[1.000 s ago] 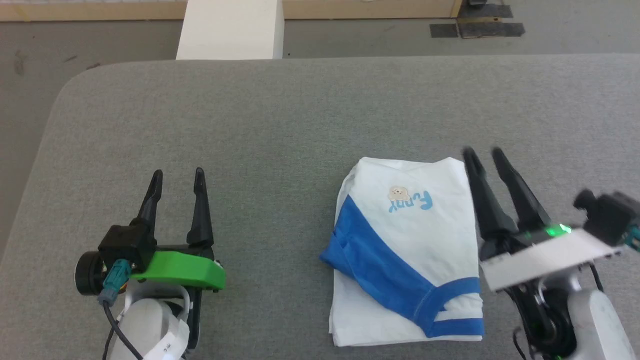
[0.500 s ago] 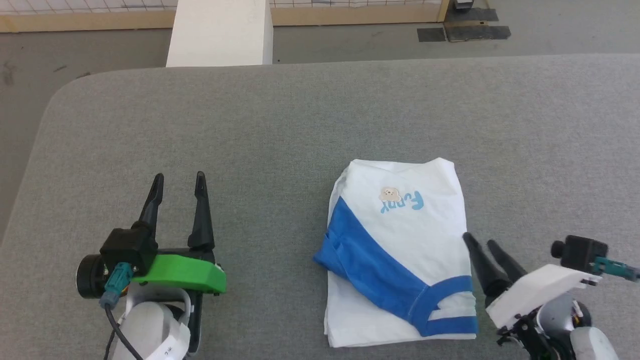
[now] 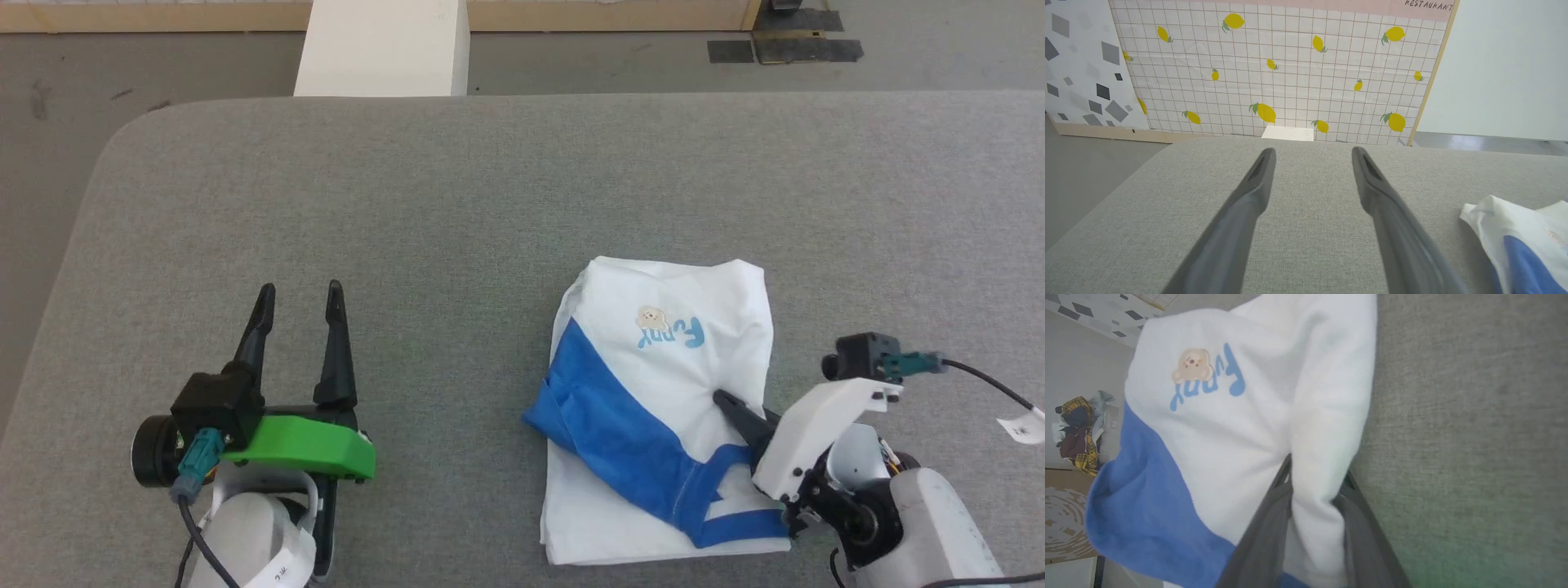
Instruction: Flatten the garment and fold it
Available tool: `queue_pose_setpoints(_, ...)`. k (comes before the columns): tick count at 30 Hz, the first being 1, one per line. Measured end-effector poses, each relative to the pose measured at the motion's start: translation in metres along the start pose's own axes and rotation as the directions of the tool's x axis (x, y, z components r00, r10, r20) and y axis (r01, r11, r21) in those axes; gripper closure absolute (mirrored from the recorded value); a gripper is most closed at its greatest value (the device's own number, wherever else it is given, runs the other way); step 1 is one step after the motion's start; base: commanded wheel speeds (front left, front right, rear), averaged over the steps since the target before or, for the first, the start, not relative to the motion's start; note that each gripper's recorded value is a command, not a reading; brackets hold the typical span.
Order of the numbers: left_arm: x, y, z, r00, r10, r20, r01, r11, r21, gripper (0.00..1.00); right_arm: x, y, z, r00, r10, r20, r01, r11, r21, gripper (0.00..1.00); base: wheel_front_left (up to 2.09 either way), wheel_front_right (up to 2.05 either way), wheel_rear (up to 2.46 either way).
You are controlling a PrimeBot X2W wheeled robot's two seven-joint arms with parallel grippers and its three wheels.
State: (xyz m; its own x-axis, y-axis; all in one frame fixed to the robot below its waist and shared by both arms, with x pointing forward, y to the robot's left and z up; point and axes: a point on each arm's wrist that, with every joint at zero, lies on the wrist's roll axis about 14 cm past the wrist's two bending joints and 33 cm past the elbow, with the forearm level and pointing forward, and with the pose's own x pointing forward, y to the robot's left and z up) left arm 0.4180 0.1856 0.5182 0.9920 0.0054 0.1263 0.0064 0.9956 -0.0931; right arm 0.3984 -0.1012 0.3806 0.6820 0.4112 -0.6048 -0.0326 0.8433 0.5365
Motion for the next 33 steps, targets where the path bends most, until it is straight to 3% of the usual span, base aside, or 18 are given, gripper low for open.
queue_pose_setpoints(4,0.004,-0.005,0.0,1.0,-0.009,0.004,0.009,1.0,-0.003,0.0,-0.003,0.002,0.003,0.999,-0.038,-0.035,0.033,0.99,-0.134,1.0,0.0,0.0,0.0)
queue_pose_setpoints(6,0.008,-0.009,0.001,1.0,-0.02,0.012,0.02,1.0,-0.005,0.0,-0.007,0.007,0.008,0.997,-0.063,-0.049,0.048,0.965,-0.258,1.0,0.0,0.0,0.0)
queue_pose_setpoints(9,0.014,-0.016,0.0,0.999,-0.039,0.015,0.04,0.999,-0.005,0.0,-0.015,0.009,0.022,0.993,-0.106,-0.046,0.073,0.883,-0.463,1.0,0.0,0.0,0.0)
queue_pose_setpoints(11,0.021,-0.025,-0.003,0.998,-0.069,0.014,0.069,0.998,-0.009,0.0,-0.024,0.003,0.039,0.988,-0.152,-0.023,0.108,0.792,-0.601,1.0,0.0,0.0,0.0)
queue_pose_setpoints(15,0.035,-0.054,-0.006,0.988,-0.151,0.022,0.152,0.988,-0.015,0.0,-0.043,-0.019,0.065,0.971,-0.239,0.026,0.183,0.665,-0.724,1.0,0.0,0.0,0.0)
queue_pose_setpoints(19,0.049,-0.089,-0.01,0.969,-0.244,0.033,0.244,0.969,-0.024,0.0,-0.064,-0.048,0.091,0.946,-0.31,0.099,0.274,0.593,-0.757,1.0,0.0,0.0,0.0)
queue_pose_setpoints(23,0.062,-0.128,-0.014,0.939,-0.341,0.047,0.343,0.939,-0.041,0.0,-0.095,-0.09,0.119,0.894,-0.408,0.186,0.394,0.515,-0.761,1.0,0.0,0.0,0.0)
queue_pose_setpoints(29,0.076,-0.176,-0.03,0.888,-0.457,0.048,0.459,0.886,-0.064,0.0,-0.147,-0.158,0.152,0.784,-0.554,0.279,0.567,0.458,-0.684,1.0,0.0,0.0,0.0)
queue_pose_setpoints(33,0.082,-0.192,-0.053,0.862,-0.506,0.018,0.507,0.86,-0.063,0.0,-0.178,-0.2,0.173,0.691,-0.643,0.33,0.665,0.385,-0.64,1.0,0.0,0.0,0.0)
